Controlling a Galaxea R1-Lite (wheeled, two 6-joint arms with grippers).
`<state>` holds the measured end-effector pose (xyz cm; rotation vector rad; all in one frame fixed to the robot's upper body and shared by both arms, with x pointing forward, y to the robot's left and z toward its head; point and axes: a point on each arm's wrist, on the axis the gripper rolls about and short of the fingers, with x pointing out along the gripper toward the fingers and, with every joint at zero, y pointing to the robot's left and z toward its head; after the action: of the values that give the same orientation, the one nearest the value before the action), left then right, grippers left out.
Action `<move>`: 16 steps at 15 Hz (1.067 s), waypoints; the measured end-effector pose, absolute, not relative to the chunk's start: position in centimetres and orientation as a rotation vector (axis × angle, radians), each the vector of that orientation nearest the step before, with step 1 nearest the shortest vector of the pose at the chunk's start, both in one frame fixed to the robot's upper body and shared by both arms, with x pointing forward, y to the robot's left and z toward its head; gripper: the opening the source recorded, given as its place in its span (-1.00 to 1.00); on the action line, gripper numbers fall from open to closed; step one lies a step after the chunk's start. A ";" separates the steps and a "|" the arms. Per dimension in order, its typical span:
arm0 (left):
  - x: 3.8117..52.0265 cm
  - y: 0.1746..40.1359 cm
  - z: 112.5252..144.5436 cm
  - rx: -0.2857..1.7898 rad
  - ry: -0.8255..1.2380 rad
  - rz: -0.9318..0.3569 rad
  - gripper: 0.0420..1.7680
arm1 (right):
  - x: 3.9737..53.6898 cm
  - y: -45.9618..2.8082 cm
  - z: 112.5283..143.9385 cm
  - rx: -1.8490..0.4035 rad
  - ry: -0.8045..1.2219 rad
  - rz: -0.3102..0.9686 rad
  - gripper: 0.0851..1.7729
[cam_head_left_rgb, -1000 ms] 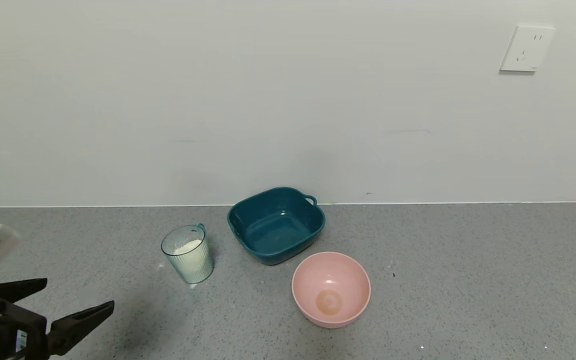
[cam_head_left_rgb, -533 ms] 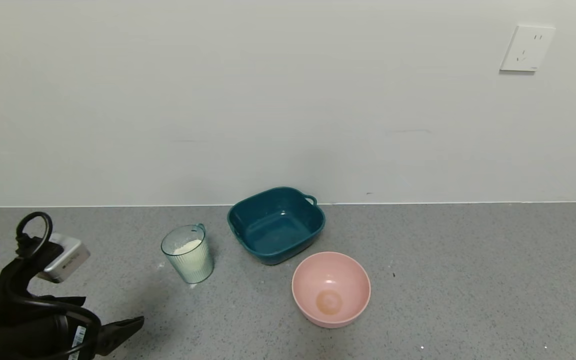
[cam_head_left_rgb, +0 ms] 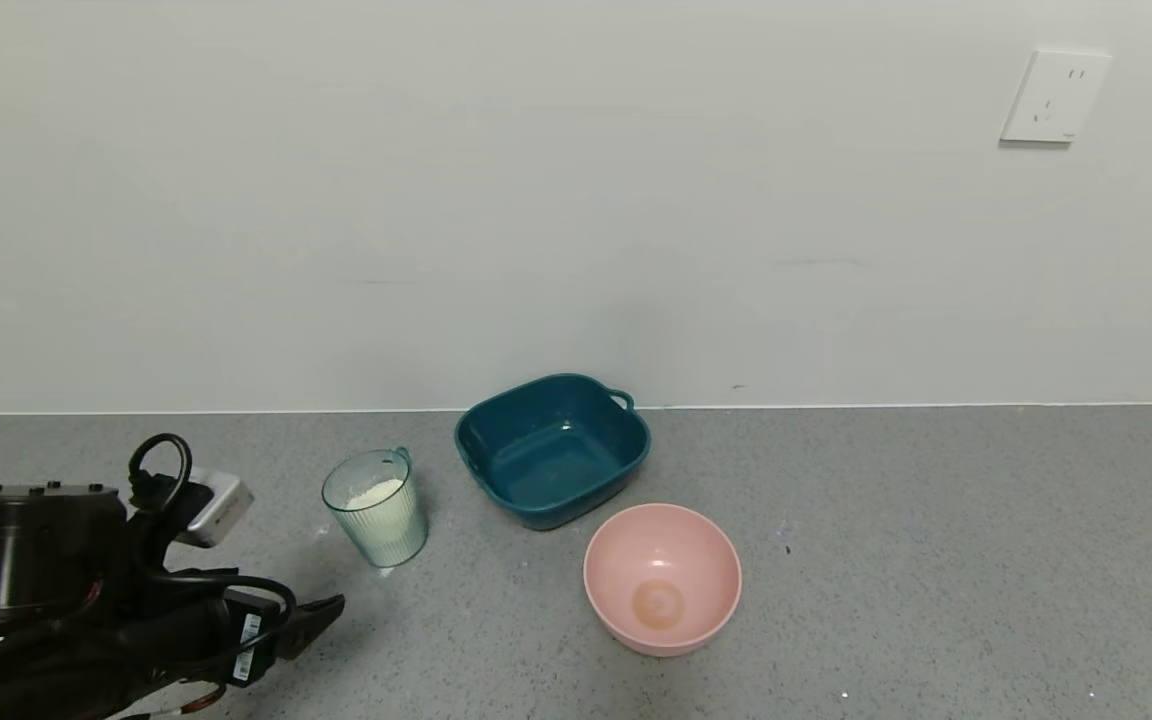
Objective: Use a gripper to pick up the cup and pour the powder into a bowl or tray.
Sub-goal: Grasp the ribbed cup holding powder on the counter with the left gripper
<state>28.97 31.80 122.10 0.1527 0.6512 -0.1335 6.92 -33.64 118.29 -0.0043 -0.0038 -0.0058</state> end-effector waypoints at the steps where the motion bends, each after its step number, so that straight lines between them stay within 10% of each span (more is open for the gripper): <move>1: 29.5 31.7 121.4 0.151 0.640 -0.137 0.94 | 6.9 -33.6 118.3 -0.004 -0.003 -0.006 0.91; 16: 33.2 30.5 113.0 0.078 0.444 -0.133 0.94 | 6.9 -33.6 118.3 -0.004 -0.004 -0.006 0.91</move>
<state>33.15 30.54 112.99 0.0781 0.4443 -0.1331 6.92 -33.63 118.29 -0.0043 -0.0038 -0.0062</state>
